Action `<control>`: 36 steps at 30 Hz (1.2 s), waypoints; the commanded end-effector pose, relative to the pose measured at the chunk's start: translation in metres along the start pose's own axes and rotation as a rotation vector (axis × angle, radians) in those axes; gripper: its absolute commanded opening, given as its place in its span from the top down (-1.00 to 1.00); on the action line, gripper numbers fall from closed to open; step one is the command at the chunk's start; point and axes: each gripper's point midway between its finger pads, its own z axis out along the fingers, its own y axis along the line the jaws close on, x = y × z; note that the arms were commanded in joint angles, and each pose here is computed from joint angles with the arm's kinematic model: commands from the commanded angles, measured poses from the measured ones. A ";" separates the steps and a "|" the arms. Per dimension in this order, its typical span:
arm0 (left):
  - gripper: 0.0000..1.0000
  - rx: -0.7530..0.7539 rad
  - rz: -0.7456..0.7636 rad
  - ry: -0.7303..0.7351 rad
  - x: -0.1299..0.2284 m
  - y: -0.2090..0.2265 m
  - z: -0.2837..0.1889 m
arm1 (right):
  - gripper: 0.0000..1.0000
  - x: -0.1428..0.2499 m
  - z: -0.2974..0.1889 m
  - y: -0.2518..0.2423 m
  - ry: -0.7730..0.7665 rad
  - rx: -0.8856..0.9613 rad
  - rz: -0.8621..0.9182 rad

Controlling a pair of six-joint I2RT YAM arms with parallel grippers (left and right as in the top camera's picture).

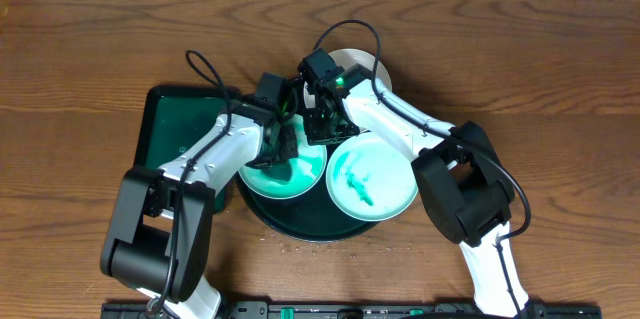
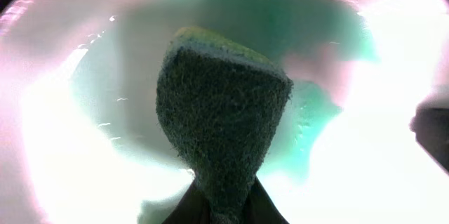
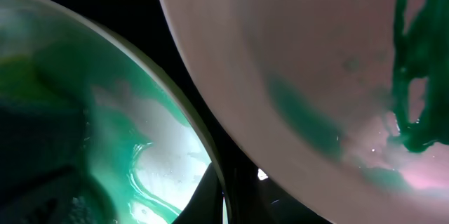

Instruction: Clean dirty plates on tray and stack at the side

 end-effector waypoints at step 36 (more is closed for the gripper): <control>0.86 0.005 -0.362 -0.280 -0.093 0.150 -0.179 | 0.98 -0.009 -0.214 0.048 -0.822 0.966 -0.458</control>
